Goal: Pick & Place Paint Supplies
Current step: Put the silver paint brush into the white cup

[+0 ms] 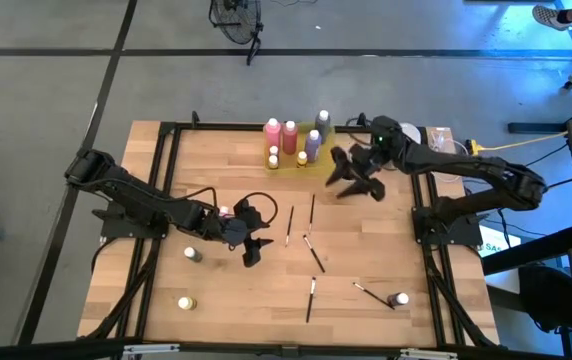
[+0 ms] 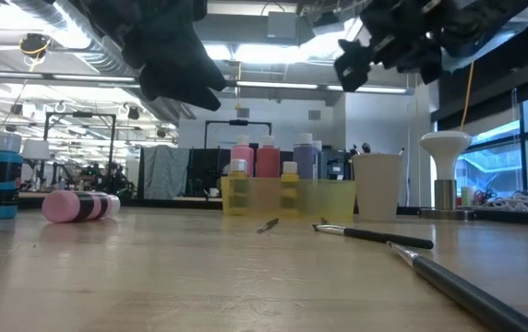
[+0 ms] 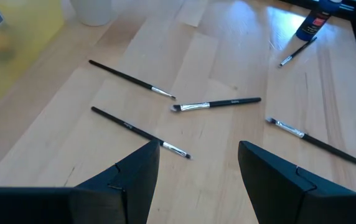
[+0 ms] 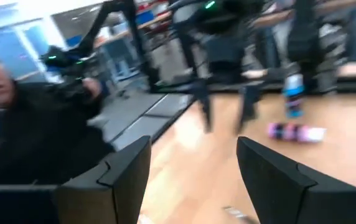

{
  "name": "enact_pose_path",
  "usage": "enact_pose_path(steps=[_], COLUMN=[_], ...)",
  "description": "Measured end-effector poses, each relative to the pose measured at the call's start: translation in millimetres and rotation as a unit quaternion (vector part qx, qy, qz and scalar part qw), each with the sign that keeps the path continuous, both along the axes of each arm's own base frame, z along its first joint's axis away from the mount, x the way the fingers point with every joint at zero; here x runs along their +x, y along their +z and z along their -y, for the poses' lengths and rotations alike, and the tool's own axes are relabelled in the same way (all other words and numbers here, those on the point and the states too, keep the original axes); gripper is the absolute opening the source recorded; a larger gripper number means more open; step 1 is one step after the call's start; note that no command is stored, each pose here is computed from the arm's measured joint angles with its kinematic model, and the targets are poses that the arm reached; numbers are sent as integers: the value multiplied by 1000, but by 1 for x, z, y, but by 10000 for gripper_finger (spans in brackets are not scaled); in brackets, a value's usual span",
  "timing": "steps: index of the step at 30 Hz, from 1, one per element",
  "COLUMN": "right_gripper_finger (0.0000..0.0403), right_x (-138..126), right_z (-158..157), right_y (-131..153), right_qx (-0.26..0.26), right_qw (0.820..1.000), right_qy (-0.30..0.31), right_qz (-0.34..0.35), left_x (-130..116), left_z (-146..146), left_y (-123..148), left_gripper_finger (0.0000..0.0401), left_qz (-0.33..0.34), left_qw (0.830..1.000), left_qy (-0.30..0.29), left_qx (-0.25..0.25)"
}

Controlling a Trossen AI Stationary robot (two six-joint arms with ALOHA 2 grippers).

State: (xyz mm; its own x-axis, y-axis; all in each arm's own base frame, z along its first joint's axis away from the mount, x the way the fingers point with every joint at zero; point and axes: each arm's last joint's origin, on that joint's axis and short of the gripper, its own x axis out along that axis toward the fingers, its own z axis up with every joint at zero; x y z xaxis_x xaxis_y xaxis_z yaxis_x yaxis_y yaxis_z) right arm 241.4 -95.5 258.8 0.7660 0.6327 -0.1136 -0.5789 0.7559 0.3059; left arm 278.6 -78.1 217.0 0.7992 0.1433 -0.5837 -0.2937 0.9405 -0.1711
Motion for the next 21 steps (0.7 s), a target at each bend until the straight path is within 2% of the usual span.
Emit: enact_pose_path(steps=[2, 6, 8, 11, 13, 16, 21], right_gripper_finger=[241, 240, 240, 240, 240, 239, 236], right_x=[2, 5, 3, -1, -7, -16, -24], right_z=[-13, -43, -56, -72, -80, -90, -110], right_y=[0, 10, 16, 25, 27, 32, 30], right_qx=[-5, -50, -70, -94, -100, -107, -118], right_qw=[1000, 995, 993, 992, 994, 994, 974], right_qy=[24, 74, 73, 38, 18, -11, -84], right_qz=[-3, 51, 67, 72, 43, -35, -176], left_x=[0, -1, -3, -5, -6, -8, -11], left_z=[0, 3, 6, 10, 14, 21, 26], left_y=[0, -1, -1, -2, -2, -2, -2], left_gripper_finger=[213, 213, 213, 213, 213, 213, 213], left_qz=[0, -3, -7, -8, -9, -8, -6], left_qw=[1000, 1000, 1000, 1000, 1000, 1000, 1000], left_qy=[-1, 3, 3, 0, -6, -17, -21], left_qx=[-1, -11, -16, -23, -24, -21, -12])
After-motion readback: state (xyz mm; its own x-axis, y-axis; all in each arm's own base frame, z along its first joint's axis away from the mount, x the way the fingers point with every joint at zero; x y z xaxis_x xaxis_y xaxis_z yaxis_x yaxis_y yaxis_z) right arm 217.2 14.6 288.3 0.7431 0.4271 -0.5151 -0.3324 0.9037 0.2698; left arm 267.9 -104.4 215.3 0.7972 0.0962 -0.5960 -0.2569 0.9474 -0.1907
